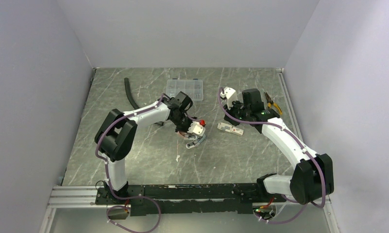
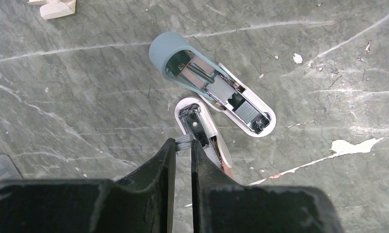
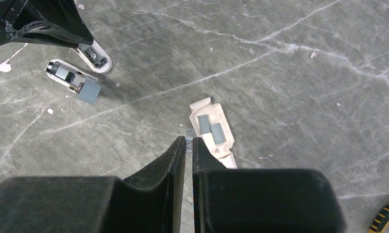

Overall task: Load the staples into the stapler
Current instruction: Install the staple into the stapler.

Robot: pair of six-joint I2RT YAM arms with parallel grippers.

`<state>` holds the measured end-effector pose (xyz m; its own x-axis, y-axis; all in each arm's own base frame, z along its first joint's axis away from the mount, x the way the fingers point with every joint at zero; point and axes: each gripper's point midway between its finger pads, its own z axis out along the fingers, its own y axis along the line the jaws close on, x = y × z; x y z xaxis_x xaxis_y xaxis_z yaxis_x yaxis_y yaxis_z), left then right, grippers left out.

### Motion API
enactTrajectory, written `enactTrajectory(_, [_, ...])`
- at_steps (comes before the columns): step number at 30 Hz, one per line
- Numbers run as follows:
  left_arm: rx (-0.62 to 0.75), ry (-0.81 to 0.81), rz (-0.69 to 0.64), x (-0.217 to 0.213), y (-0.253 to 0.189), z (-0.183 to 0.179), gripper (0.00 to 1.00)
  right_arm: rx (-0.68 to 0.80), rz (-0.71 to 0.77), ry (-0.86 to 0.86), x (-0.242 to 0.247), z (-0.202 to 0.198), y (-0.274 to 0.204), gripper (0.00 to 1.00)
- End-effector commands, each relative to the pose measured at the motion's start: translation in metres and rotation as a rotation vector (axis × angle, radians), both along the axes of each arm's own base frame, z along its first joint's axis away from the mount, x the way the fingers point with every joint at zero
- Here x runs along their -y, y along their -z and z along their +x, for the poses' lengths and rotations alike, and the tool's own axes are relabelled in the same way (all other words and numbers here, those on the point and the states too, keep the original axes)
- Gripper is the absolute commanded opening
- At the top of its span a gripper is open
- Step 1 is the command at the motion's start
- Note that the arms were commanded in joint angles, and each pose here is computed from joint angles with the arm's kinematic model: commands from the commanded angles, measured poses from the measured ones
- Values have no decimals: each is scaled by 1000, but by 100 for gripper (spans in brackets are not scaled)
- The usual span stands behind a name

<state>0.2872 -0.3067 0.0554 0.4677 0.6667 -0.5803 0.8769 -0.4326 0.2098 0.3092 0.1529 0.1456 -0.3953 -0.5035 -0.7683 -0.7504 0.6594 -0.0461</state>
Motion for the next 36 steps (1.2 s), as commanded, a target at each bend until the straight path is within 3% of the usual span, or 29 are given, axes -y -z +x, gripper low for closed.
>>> enactTrajectory(1, [-5,36,-17,6,-2,1,3,21,7,-2,0,4,-7,12])
enactTrajectory(27, [-22,42,-1,6,9,1,3,15,5,-3,0,4,-5,12])
enactTrajectory(32, [-18,47,10,4,13,1,6,16,4,-3,0,4,-5,12])
enactTrajectory(36, [-13,46,13,4,14,1,14,16,4,-2,0,5,-5,12])
